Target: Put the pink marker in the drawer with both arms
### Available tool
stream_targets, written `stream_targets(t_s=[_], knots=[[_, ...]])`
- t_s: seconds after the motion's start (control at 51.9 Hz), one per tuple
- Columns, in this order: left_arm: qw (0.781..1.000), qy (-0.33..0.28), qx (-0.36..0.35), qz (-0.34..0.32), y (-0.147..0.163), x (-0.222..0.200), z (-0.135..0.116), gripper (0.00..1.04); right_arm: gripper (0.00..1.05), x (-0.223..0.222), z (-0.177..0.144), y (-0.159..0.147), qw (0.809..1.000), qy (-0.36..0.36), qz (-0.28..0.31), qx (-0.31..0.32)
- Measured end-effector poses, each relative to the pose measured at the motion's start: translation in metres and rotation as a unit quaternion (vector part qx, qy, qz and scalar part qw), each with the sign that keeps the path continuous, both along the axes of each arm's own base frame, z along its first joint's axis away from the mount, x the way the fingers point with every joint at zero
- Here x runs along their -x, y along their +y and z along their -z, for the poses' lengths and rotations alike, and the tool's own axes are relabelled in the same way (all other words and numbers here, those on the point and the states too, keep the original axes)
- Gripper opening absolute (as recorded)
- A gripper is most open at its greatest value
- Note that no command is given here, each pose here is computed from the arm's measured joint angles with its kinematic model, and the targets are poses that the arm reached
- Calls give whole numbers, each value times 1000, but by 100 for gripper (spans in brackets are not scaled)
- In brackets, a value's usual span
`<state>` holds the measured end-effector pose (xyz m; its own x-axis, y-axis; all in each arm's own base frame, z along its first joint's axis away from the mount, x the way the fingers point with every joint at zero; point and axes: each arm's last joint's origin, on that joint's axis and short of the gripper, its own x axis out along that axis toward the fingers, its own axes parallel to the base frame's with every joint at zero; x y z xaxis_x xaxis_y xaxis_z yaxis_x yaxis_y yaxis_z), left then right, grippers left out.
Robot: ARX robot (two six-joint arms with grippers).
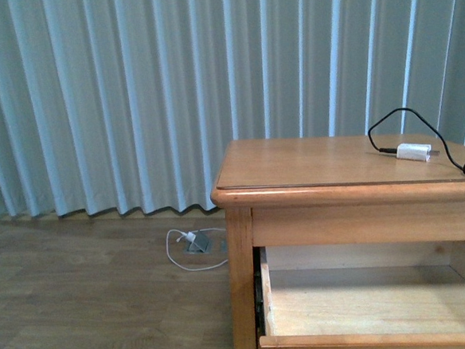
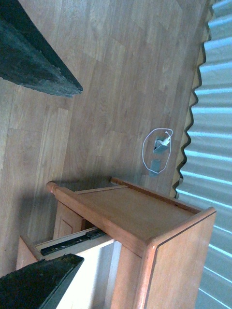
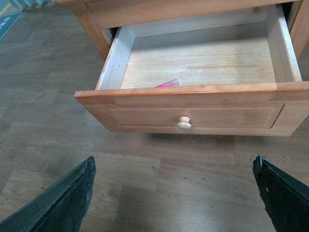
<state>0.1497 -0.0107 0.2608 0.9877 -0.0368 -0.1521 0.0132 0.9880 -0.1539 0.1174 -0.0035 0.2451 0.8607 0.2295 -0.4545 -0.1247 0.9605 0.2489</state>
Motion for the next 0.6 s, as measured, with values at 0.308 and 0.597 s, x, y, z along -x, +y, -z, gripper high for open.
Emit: stream_targets(t_s=[0.308, 0.597], knots=[[995, -78, -63, -14, 10, 11, 30, 56, 96, 0, 0, 0, 1000, 0, 0, 0], [994, -76, -72, -12, 10, 25, 63, 4, 96, 0, 0, 0, 1000, 0, 1, 1]])
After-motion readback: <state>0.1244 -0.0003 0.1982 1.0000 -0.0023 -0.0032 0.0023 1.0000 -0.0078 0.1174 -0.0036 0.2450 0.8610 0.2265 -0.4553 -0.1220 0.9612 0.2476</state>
